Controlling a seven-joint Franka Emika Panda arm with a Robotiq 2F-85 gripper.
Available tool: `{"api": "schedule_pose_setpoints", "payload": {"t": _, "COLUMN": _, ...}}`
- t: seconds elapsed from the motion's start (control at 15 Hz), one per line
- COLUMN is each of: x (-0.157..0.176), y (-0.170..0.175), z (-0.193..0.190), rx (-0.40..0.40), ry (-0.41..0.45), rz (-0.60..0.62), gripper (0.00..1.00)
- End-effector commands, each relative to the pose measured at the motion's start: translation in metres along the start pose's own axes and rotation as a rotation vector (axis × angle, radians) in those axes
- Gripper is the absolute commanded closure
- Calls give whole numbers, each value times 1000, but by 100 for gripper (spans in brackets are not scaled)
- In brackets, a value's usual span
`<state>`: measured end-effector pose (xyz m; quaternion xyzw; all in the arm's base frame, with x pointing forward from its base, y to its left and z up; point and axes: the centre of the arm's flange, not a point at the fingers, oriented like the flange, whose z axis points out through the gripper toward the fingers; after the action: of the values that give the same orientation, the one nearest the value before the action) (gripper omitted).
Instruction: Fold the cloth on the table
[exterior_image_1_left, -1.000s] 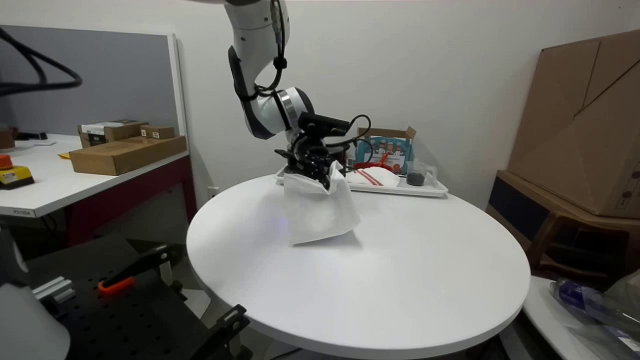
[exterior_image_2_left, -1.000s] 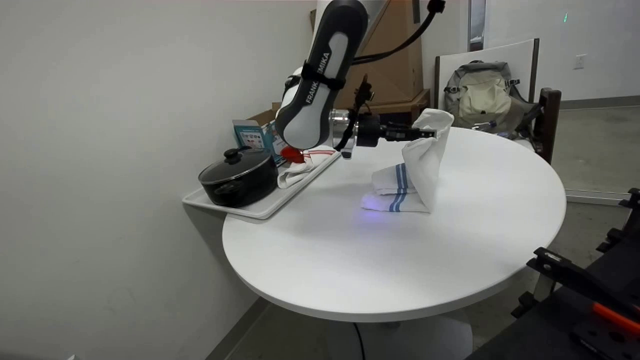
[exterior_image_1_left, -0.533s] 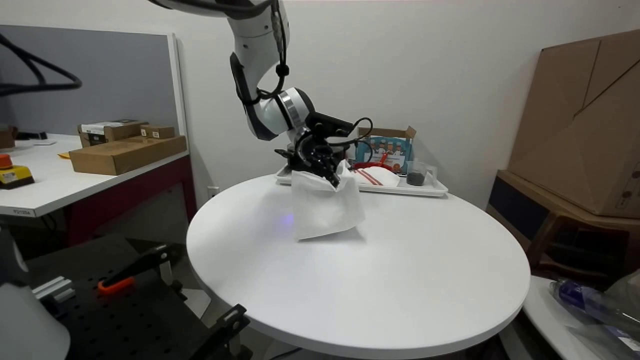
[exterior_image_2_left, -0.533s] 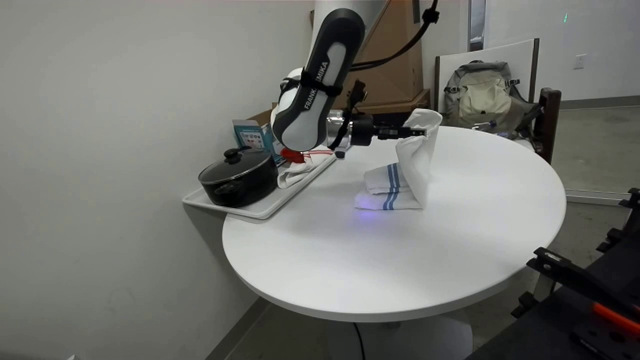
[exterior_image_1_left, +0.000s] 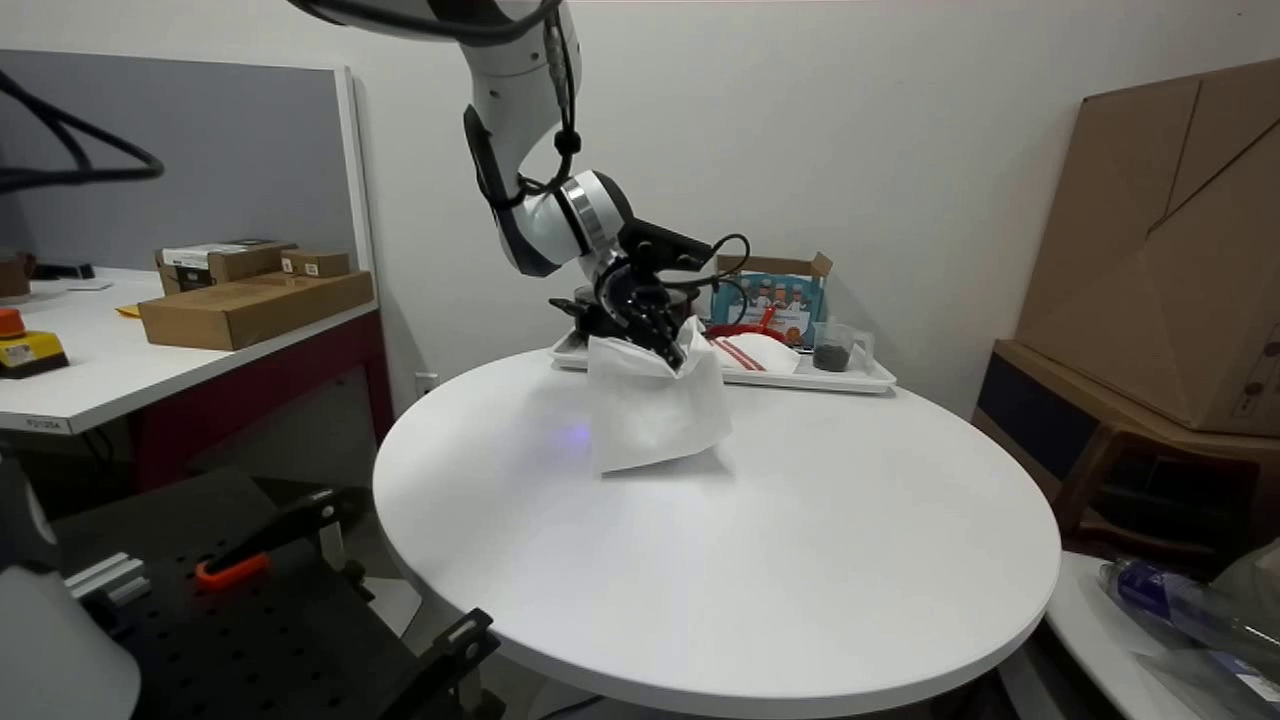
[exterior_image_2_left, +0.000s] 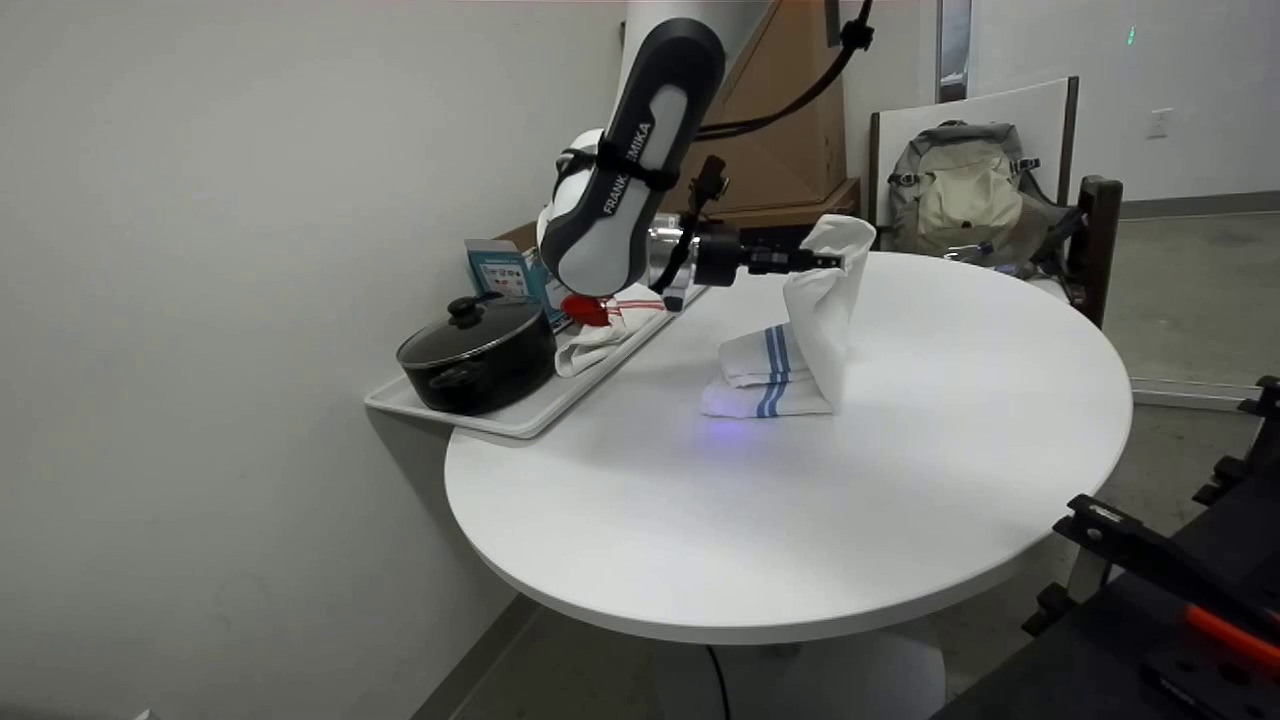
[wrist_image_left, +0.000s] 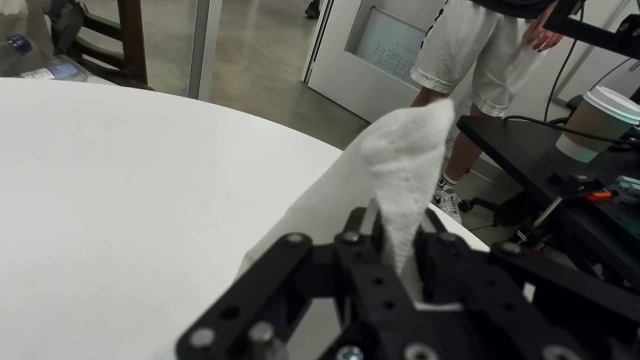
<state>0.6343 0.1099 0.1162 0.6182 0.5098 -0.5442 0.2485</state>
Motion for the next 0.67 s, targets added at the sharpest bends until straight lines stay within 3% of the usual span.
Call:
{"api": "schedule_pose_setpoints", "payload": {"t": 0.0, "x": 4, "y": 7, "z": -5, "rx": 25, "ry": 1, "rz": -7, "gripper": 90}}
{"api": "schedule_pose_setpoints", "payload": {"t": 0.6, "x": 67, "y": 65, "z": 16, "rx": 174, "ry": -108, "rz": -13, "gripper": 89}}
